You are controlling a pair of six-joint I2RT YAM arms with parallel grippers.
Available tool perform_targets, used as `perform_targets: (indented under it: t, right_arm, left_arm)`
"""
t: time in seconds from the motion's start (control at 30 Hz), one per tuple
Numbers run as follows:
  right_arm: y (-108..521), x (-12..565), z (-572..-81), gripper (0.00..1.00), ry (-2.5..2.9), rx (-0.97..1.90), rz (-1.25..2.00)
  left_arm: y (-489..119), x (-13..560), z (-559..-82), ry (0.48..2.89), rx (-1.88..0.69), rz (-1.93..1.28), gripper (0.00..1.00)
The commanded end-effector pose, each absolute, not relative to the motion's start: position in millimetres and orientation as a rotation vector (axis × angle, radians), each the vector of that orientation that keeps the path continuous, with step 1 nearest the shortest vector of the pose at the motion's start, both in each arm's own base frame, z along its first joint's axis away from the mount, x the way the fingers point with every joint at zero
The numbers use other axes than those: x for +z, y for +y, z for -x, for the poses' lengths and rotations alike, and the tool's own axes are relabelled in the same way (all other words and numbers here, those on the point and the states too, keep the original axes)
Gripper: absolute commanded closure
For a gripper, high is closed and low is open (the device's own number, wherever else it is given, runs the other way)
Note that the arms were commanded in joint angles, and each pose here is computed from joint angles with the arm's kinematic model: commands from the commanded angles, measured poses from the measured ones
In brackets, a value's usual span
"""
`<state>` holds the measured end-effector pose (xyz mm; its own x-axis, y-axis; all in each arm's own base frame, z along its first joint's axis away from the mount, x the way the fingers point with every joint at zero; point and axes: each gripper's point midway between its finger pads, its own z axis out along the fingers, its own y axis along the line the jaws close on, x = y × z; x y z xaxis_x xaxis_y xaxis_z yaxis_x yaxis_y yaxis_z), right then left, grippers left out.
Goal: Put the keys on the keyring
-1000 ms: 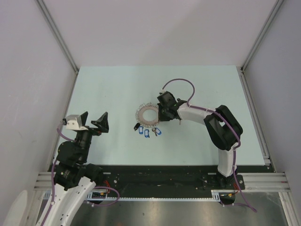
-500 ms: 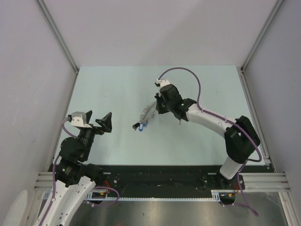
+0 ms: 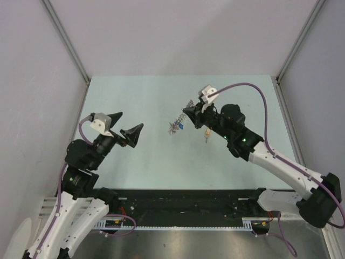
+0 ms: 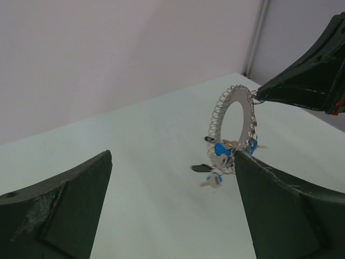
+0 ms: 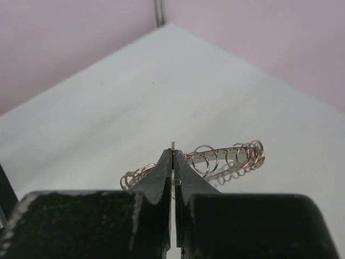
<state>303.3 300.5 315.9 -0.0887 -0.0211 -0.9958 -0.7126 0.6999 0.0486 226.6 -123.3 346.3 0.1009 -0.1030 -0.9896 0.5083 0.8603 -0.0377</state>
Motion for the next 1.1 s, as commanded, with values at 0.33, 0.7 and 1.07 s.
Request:
perform_targets:
  t: [0.33, 0.7, 1.07]
  right_arm:
    - [292.9, 407.3, -232.2, 1.0, 0.998, 0.955, 0.783]
    - [271.6, 424.6, -263.1, 1.0, 0.886, 1.099, 0.704]
    - [289.0, 426.1, -232.7, 1.0, 0.745, 1.292, 0.807]
  left_arm:
    - [-200.7, 402.6, -207.9, 1.187, -0.808, -0.714, 0.0]
    - [-215.3, 399.9, -221.2, 1.21, -0.859, -0.753, 0.0]
    - [-238.2, 397.4, -230.0, 1.216, -0.969, -0.82, 0.0]
